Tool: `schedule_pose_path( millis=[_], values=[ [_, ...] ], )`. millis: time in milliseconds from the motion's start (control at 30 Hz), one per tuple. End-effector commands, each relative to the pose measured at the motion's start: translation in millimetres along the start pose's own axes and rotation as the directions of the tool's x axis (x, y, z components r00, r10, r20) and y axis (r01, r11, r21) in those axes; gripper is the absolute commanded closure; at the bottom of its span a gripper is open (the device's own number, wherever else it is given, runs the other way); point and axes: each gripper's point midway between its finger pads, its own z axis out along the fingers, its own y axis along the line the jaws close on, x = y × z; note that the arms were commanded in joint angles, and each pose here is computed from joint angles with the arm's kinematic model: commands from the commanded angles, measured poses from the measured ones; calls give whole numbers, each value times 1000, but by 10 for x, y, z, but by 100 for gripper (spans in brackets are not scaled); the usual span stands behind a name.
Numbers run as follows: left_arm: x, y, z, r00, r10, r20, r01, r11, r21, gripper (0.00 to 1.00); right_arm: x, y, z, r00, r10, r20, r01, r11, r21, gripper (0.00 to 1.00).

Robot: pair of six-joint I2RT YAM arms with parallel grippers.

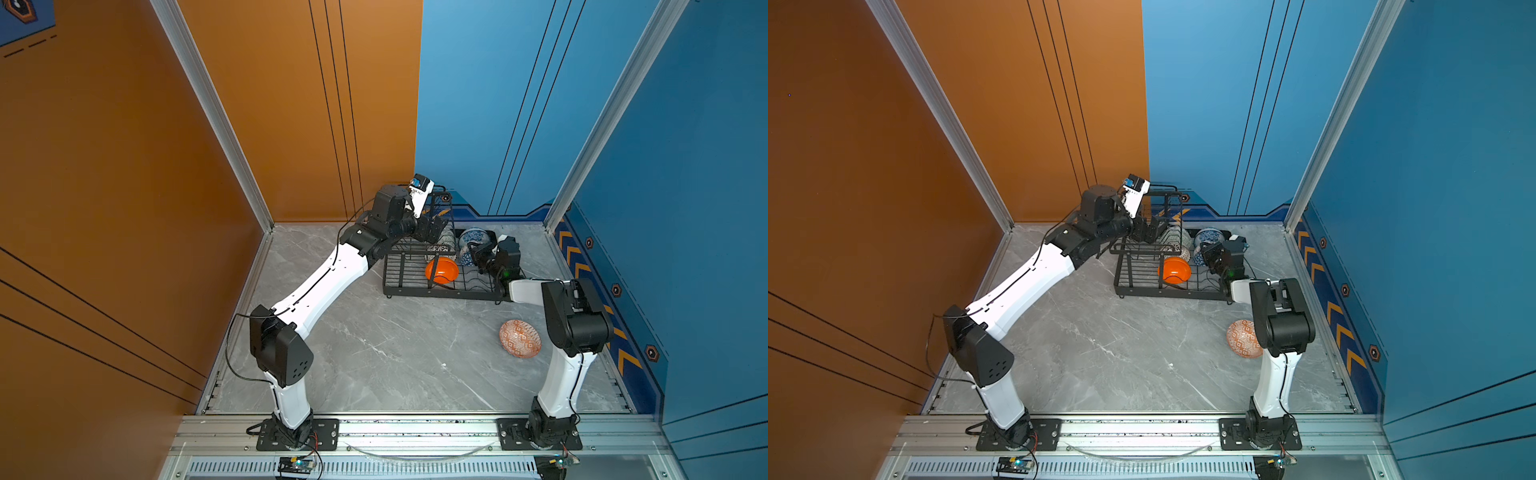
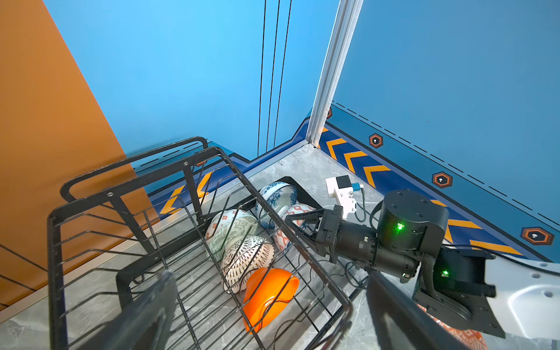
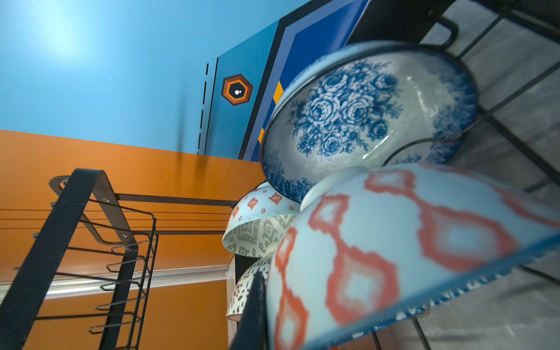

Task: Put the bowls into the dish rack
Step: 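Lower the bowl upright into the slot beside the floral bowl with the right gripper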

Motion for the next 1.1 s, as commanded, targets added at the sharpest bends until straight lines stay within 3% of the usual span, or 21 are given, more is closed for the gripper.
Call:
schedule_pose_path(
  millis=[0,433,867,1067],
  values=[
    [-32,-97,-31,1000,7,9,-7,1000,24,2,16,-149,-107,999,28,26,-30,996,85,100],
    [-14,-156,-1,1000,12,4,-12,999,32,2,87,-327,-169,999,42,24,-45,986,158,100],
    [-17,-164,-8,1000,12,5,-13,1000,29,2,65,-235,-130,1000,7,-7,-5,984,178,80],
    [-10,-172,0,1000,14,4,-14,999,30,2,37,-156,-126,1000,-10,-11,12,985,170,78]
  ],
)
